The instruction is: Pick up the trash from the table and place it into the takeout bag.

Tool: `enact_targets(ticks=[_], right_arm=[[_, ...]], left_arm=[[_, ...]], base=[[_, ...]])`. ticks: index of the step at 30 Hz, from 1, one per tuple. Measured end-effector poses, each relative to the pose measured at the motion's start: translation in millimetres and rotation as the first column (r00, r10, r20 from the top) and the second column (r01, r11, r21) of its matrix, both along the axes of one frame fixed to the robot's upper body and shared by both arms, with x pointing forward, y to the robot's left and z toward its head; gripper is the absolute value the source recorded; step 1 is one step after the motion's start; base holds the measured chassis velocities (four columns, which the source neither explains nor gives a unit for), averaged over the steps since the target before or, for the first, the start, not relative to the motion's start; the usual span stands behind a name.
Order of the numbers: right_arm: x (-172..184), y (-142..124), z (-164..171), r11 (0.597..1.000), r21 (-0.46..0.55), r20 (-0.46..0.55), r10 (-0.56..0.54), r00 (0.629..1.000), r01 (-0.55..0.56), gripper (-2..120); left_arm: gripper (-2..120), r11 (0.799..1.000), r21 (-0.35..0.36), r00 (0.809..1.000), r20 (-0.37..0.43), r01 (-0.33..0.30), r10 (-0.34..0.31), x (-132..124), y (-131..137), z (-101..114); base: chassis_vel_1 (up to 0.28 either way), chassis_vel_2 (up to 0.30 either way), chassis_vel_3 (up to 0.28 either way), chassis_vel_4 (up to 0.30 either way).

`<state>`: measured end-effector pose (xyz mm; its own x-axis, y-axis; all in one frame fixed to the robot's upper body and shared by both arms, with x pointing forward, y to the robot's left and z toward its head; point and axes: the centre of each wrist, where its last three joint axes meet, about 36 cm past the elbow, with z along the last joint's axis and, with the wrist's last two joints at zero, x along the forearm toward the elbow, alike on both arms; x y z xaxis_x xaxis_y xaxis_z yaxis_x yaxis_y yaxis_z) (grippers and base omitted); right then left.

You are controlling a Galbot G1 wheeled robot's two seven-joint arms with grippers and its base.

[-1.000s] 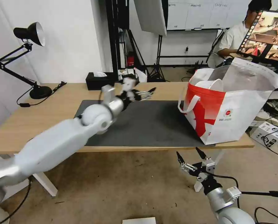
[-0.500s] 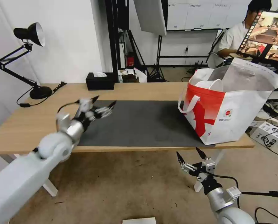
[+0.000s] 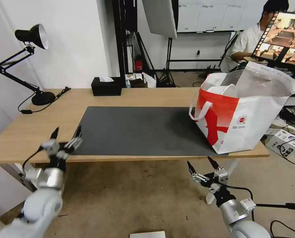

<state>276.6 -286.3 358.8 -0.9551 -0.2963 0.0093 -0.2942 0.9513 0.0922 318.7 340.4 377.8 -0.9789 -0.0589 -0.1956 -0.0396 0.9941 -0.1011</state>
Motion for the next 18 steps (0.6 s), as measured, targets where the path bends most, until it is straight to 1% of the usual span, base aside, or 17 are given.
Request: enact_targets(ticks=[1,4,5,8,9,12,13,16,18], right_arm=[[0.0,0.0,0.0,1.000,0.000,0.000,0.000,1.000,0.000,100],[0.0,0.0,0.0,1.000,0.000,0.000,0.000,1.000,0.000,100],[0.0,0.0,0.0,1.000,0.000,0.000,0.000,1.000,0.000,100],[0.0,0.0,0.0,1.000,0.000,0.000,0.000,1.000,0.000,100],[0.0,0.0,0.0,1.000,0.000,0.000,0.000,1.000,0.000,100],[0.0,0.0,0.0,1.000,0.000,0.000,0.000,1.000,0.000,100],[0.0,0.0,0.0,1.000,0.000,0.000,0.000,1.000,0.000,100],[0.0,0.0,0.0,1.000,0.000,0.000,0.000,1.000,0.000,100],[0.0,0.0,0.0,1.000,0.000,0.000,0.000,1.000,0.000,100]], left_arm=[[100,1.000,0.000,1.000,0.000,0.000,0.000,0.0,0.0,0.0],[100,1.000,-0.003,1.000,-0.031,-0.004,0.004,-27.2,-4.9,-18.3],[100,1.000,-0.003,1.000,-0.031,-0.004,0.004,-27.2,-4.9,-18.3],[100,1.000,0.001,0.998,-0.067,0.016,-0.015,-51.6,-8.3,-34.4],[100,1.000,0.001,0.998,-0.067,0.016,-0.015,-51.6,-8.3,-34.4],[100,0.999,-0.007,0.994,-0.102,0.033,-0.033,-69.9,-11.4,-43.4],[100,0.999,-0.007,0.994,-0.102,0.033,-0.033,-69.9,-11.4,-43.4],[100,0.998,-0.006,0.990,-0.125,0.061,-0.061,-82.7,-9.4,-50.6],[100,0.998,-0.003,0.989,-0.130,0.069,-0.068,-85.1,-7.6,-51.5]], base=[[0.000,0.000,0.000,0.000],[0.000,0.000,0.000,0.000],[0.000,0.000,0.000,0.000],[0.000,0.000,0.000,0.000],[0.000,0.000,0.000,0.000],[0.000,0.000,0.000,0.000],[0.000,0.000,0.000,0.000],[0.000,0.000,0.000,0.000],[0.000,0.000,0.000,0.000]])
